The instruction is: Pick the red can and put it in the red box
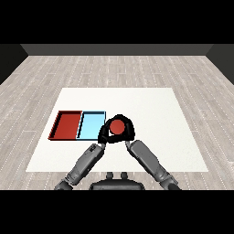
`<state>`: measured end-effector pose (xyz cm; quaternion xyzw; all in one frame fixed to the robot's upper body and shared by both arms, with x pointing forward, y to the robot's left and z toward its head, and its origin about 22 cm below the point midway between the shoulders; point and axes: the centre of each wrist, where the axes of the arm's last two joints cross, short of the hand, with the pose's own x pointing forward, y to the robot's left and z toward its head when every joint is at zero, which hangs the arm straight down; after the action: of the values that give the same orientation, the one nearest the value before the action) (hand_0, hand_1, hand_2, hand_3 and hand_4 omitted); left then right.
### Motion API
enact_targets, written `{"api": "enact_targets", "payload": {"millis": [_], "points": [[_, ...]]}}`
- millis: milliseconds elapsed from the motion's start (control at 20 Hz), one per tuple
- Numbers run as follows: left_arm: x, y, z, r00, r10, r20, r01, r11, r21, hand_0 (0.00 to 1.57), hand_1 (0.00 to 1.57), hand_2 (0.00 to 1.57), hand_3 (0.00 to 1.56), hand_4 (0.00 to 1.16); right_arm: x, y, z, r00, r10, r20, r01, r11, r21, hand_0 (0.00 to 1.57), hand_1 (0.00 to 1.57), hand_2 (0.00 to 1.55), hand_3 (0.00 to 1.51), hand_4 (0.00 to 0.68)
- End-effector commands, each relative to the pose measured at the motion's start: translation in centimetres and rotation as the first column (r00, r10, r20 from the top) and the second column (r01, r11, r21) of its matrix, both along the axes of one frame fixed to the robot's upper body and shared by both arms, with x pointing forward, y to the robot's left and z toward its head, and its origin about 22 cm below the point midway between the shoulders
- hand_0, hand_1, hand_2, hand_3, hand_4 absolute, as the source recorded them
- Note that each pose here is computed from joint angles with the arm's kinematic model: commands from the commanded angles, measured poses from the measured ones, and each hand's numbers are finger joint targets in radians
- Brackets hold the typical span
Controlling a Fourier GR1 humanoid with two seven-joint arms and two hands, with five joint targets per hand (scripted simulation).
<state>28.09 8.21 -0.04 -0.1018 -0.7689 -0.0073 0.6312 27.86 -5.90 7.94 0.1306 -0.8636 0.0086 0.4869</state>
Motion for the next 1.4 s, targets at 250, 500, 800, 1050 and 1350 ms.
{"api": "enact_targets", "payload": {"millis": [250,500,800,1050,1350], "points": [[-0.35,-2.2,0.0,0.997,0.066,-0.030,-0.065,0.997,0.033,1.57,1.57,1.56,1.48,1.12,-0.7,1.8,0.2,1.0000,0.001,-0.001,-0.001,1.0000,0.008,1.48,1.48,1.44,1.39,0.646],[1.43,-1.6,0.8,0.992,0.118,0.052,-0.119,0.993,0.001,1.57,1.57,1.56,1.48,1.14,-1.5,0.8,-0.4,0.9998,0.016,-0.013,-0.016,0.9996,0.022,1.50,1.50,1.44,1.39,0.646],[0.00,-0.9,0.3,0.986,0.113,0.121,-0.109,0.993,-0.045,1.57,1.57,1.57,1.51,1.15,-0.6,0.2,-0.4,0.9966,0.001,-0.082,-0.004,0.9993,-0.038,0.00,0.00,0.00,0.00,0.000],[-0.16,-0.4,-0.4,0.984,0.134,0.119,-0.131,0.991,-0.033,1.57,1.57,1.57,1.51,1.15,-0.9,0.1,-1.3,0.9936,-0.008,-0.113,-0.003,0.9954,-0.095,0.00,0.00,0.00,0.00,0.000],[-0.17,-1.7,0.6,0.984,0.146,0.103,-0.144,0.989,-0.027,1.57,1.57,1.57,1.50,1.14,-0.7,-1.0,-0.6,0.9935,-0.035,-0.108,0.028,0.9979,-0.058,0.00,0.00,0.00,0.00,0.000]]}}
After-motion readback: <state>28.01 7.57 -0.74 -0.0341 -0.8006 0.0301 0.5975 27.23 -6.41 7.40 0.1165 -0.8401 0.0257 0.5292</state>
